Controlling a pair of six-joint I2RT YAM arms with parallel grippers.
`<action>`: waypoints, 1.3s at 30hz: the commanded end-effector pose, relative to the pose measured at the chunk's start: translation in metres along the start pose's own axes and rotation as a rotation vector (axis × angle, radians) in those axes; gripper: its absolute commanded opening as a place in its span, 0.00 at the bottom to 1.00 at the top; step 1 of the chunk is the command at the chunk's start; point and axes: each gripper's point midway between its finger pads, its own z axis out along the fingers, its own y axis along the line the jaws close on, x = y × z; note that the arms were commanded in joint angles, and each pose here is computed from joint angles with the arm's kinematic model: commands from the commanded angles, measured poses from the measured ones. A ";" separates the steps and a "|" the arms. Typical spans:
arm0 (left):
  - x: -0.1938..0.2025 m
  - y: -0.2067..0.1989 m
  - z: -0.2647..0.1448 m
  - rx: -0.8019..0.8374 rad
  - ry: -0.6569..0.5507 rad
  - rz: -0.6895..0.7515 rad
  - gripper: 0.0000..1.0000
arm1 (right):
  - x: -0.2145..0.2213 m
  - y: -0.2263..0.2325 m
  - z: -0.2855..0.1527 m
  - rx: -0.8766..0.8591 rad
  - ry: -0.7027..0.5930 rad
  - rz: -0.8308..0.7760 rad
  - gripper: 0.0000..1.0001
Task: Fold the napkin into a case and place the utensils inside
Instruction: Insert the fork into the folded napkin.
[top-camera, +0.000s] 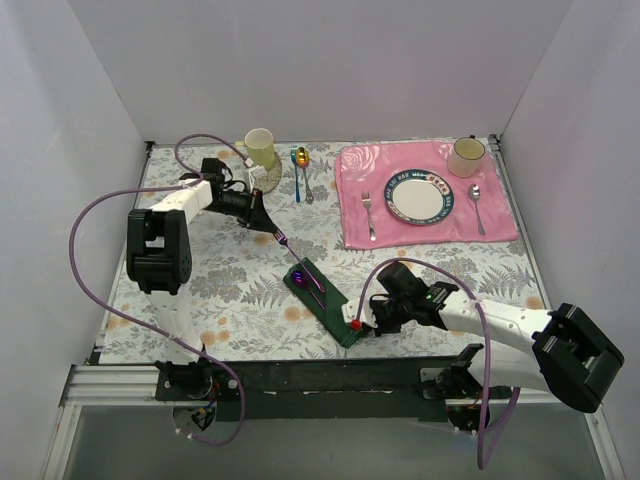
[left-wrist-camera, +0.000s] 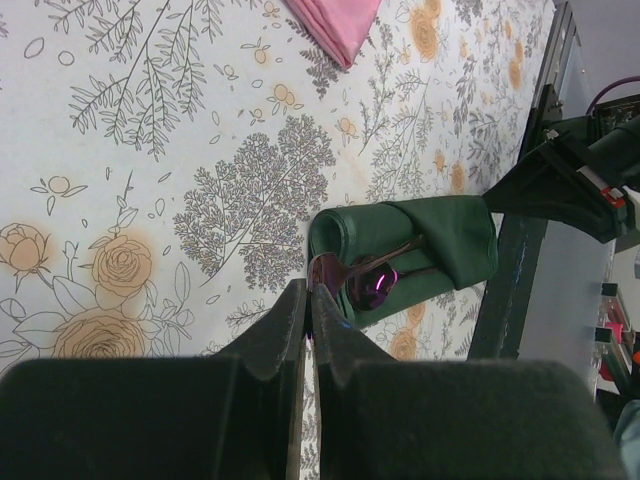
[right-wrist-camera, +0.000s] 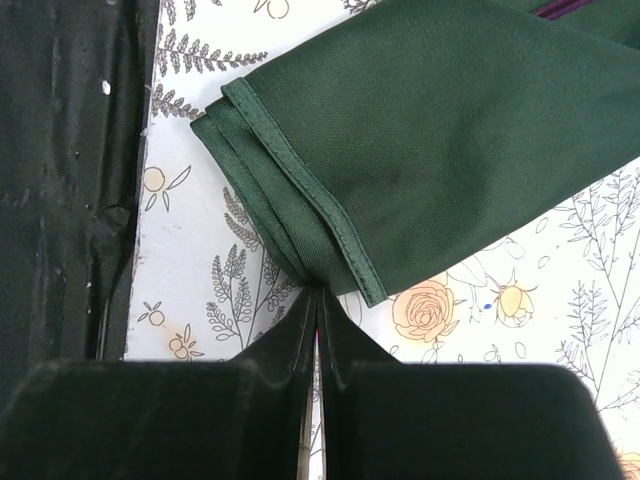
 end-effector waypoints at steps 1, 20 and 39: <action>0.003 0.001 0.011 0.007 0.023 0.016 0.00 | 0.004 0.000 0.002 0.001 0.021 -0.003 0.06; 0.034 -0.042 0.056 0.087 0.070 -0.054 0.00 | 0.002 -0.006 0.005 0.003 0.027 0.013 0.04; 0.060 -0.065 0.079 0.097 0.105 -0.082 0.00 | -0.001 -0.009 0.006 0.016 0.022 0.021 0.03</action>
